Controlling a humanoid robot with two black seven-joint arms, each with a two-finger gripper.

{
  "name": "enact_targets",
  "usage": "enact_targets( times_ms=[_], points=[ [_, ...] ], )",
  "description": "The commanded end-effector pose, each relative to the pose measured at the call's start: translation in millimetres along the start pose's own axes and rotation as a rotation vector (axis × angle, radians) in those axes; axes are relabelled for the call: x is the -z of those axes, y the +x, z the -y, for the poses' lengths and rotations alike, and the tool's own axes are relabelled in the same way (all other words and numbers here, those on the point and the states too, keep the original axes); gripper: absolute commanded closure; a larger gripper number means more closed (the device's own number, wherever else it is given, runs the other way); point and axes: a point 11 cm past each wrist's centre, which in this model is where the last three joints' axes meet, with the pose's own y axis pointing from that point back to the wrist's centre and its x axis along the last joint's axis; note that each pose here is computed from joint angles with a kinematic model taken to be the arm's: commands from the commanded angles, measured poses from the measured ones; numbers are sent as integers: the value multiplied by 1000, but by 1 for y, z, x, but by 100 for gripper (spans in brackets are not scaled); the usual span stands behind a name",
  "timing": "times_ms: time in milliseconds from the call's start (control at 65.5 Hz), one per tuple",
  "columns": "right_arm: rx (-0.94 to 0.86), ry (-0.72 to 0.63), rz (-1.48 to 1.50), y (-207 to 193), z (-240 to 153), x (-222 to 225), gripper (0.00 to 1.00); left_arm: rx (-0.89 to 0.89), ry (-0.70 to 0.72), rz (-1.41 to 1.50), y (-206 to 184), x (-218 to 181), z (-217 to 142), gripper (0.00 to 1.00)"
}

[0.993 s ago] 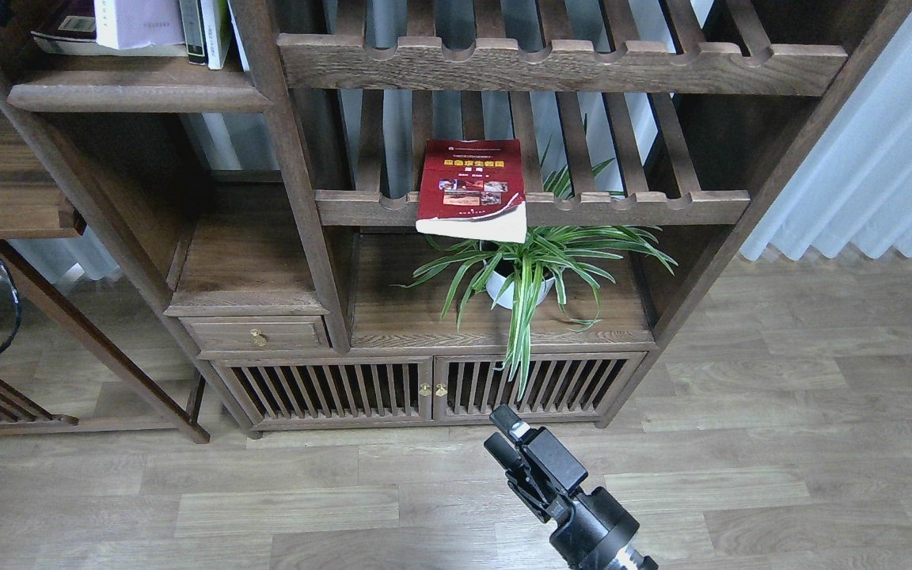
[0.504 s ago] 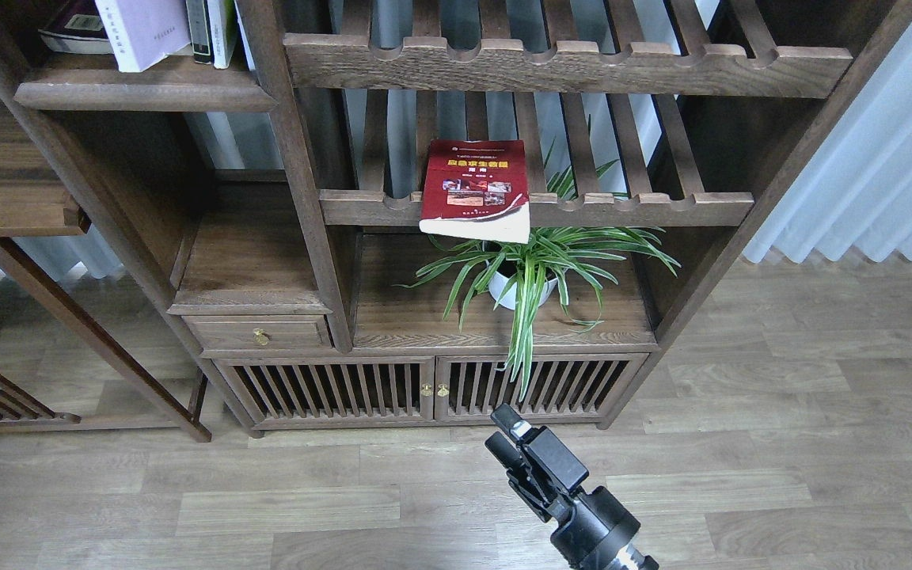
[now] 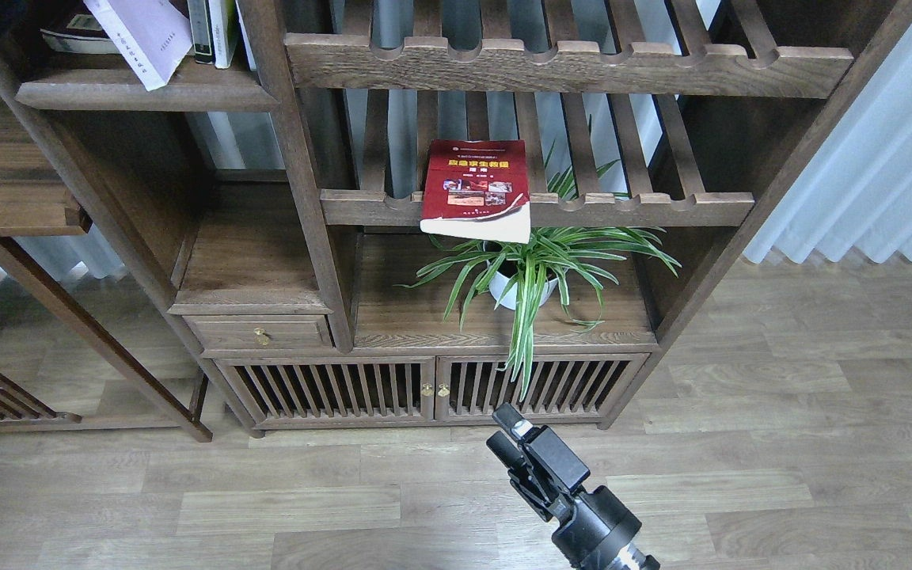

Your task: Organize books on shelf

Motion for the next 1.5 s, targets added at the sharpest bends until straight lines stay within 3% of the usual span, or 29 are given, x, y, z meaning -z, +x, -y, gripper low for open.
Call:
enact_targets(
  times_ms=[0, 137, 504, 749, 932, 1131, 1482],
  points=[
    [2, 0, 0, 0, 0, 0, 8, 18, -26, -68, -7, -3, 5, 93],
    [1, 1, -1, 0, 0, 0, 8, 46, -17, -80, -21, -11, 14, 93],
    [4, 1, 2, -1, 0, 0, 8, -33, -32, 40, -12, -60, 17, 93],
    [23, -6, 2, -5, 8, 1, 8, -79, -17, 93, -1, -66, 14, 93],
    [64, 0, 21, -14, 20, 6, 8, -59, -37, 139, -15, -72, 23, 93],
    [93, 0, 44, -20, 28, 8, 8, -55, -112, 166, -33, -65, 38, 92],
    [99, 24, 79, -21, 26, 9, 8, -171, -255, 204, -8, -56, 26, 92]
  ],
)
